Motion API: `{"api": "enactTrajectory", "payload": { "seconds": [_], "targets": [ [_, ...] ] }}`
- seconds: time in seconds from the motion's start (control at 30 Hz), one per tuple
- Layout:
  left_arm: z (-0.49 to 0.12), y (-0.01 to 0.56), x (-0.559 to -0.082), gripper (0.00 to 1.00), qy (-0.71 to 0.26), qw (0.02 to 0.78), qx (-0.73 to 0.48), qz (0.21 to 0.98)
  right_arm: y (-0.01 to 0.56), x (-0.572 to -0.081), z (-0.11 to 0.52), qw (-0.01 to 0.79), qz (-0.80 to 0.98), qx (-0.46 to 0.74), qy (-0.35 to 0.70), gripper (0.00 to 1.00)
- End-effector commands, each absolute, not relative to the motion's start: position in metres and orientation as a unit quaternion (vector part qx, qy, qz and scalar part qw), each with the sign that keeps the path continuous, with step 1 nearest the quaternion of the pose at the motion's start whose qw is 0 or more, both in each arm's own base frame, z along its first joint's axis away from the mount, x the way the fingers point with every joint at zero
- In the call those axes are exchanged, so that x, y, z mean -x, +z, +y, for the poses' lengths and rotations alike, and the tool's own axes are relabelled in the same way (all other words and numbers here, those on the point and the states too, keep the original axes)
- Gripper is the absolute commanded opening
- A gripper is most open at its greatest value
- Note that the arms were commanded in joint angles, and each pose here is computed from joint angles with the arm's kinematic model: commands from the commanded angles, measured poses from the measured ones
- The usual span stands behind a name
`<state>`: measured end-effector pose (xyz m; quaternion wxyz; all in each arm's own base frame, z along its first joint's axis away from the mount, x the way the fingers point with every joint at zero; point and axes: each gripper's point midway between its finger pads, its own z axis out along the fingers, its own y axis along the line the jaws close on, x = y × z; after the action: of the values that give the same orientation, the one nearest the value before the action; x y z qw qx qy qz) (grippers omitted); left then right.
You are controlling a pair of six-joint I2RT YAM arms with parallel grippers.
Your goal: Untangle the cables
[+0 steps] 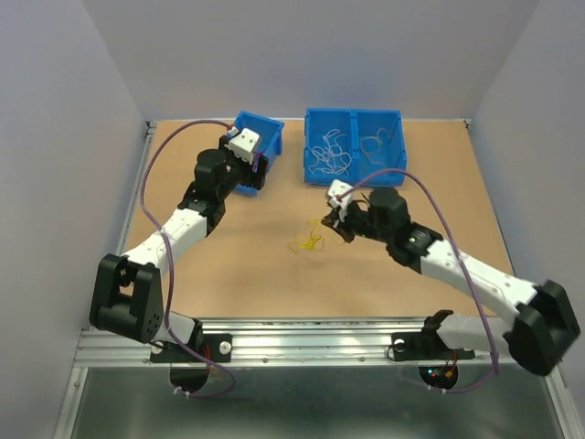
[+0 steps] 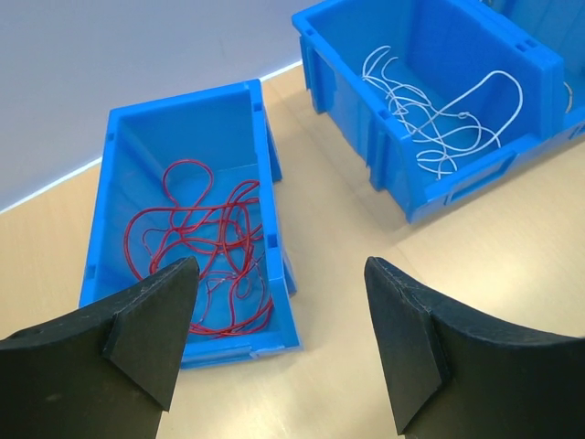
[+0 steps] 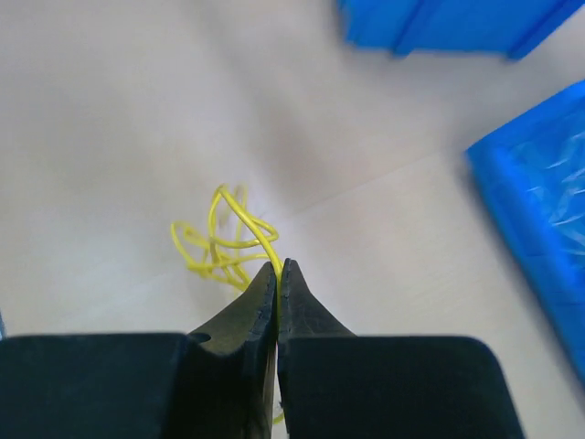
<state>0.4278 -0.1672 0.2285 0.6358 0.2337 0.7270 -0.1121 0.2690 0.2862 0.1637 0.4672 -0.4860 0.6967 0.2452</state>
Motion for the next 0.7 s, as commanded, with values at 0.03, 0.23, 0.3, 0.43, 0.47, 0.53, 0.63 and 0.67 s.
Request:
{"api": "enactTrajectory", "payload": {
  "seconds": [0.03, 0.23, 0.3, 0.43, 0.47, 0.53, 0.63, 0.67],
  "targets": [
    [-0.194, 0.26, -0.402, 0.84, -0.169, 0.664, -0.299, 0.665, 0.246, -0.276, 0.253, 0.647, 0.637, 0.358, 0.219, 0.01],
    [-0.233, 0.26, -0.35, 0.86, -0.252, 0.645, -0.405, 0.597, 0.272, -0.253, 0.232, 0.694, 0.598, 0.325, 0.236, 0.01],
    [-0.238, 0.259, -0.339, 0.86, -0.258, 0.645, -0.422, 0.582, 0.28, -0.253, 0.226, 0.704, 0.597, 0.306, 0.235, 0.0],
    [-0.247, 0.261, -0.323, 0.86, -0.261, 0.649, -0.446, 0.558, 0.293, -0.269, 0.207, 0.731, 0.607, 0.232, 0.208, 0.01],
    [-0.247, 0.261, -0.322, 0.86, -0.258, 0.651, -0.446, 0.557, 0.294, -0.275, 0.201, 0.735, 0.613, 0.21, 0.198, 0.0],
    [-0.246, 0.262, -0.322, 0.86, -0.251, 0.655, -0.444, 0.557, 0.299, -0.29, 0.184, 0.745, 0.629, 0.146, 0.165, 0.01],
    [-0.244, 0.262, -0.324, 0.86, -0.248, 0.657, -0.441, 0.56, 0.307, -0.308, 0.16, 0.759, 0.636, 0.062, 0.12, 0.01],
    [-0.245, 0.261, -0.324, 0.86, -0.249, 0.656, -0.441, 0.56, 0.309, -0.313, 0.154, 0.762, 0.637, 0.045, 0.108, 0.01]
  ]
}}
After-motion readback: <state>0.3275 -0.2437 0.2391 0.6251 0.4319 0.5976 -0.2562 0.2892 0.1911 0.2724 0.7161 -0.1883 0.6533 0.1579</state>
